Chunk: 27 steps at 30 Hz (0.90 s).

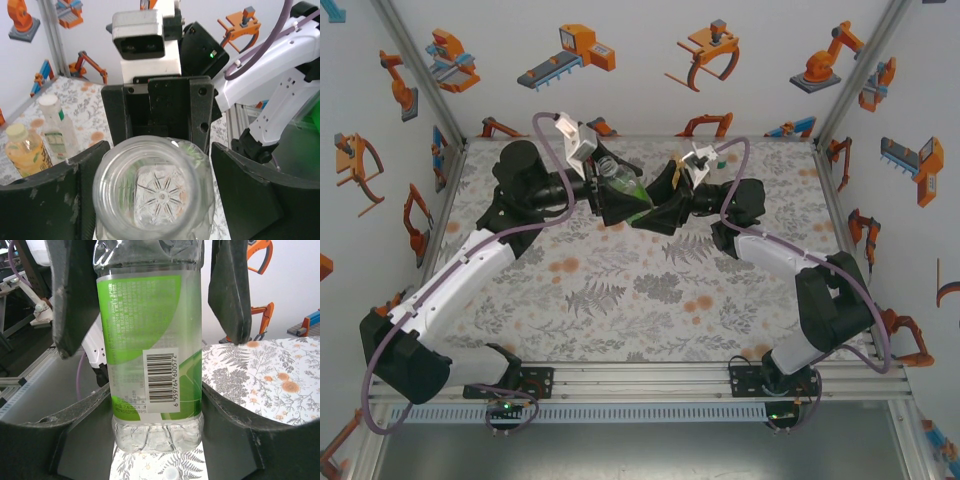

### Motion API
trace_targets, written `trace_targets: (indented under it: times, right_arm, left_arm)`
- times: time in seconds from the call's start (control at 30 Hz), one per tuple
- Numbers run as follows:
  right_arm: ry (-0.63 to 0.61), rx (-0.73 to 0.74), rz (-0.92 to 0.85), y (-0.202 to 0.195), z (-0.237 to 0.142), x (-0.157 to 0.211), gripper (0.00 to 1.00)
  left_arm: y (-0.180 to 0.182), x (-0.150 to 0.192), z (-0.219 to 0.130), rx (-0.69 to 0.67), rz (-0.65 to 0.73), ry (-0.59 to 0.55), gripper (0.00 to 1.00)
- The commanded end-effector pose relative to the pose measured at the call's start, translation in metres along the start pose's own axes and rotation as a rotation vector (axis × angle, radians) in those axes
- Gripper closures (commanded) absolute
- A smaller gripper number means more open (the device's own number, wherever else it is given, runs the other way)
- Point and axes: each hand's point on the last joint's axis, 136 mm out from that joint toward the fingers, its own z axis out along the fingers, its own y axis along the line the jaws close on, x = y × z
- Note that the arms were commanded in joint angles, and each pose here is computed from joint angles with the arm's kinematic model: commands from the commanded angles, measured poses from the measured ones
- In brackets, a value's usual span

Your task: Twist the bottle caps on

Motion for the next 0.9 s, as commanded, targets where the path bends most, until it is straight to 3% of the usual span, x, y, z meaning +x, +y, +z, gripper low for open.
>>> trace_targets:
  times: [0.0, 0.13, 0.57, 0.87]
  right_arm:
    - [-0.067, -0.011, -0.109, 0.017, 0.004, -0.032, 0.60]
    - [-0.121, 0.023, -0.131, 0.020, 0.003, -0.049, 0.65]
    - [-0.303, 0.116, -0.221, 0.038, 0.000, -0.093, 0.65]
    - [-0.309, 0.092, -0.236, 0.052, 0.003, -0.094, 0.65]
  left_arm:
    - [-0.009, -0.028, -0.006, 0.019, 0.047, -0.103, 0.22]
    - [-0.013, -0.038, -0.008, 0.048, 0.055, -0.206, 0.22]
    - [-0.034, -0.066, 0.002, 0.132, 0.106, -0.515, 0.23]
    - [-0.041, -0.087, 0.000, 0.182, 0.136, -0.579, 0.24]
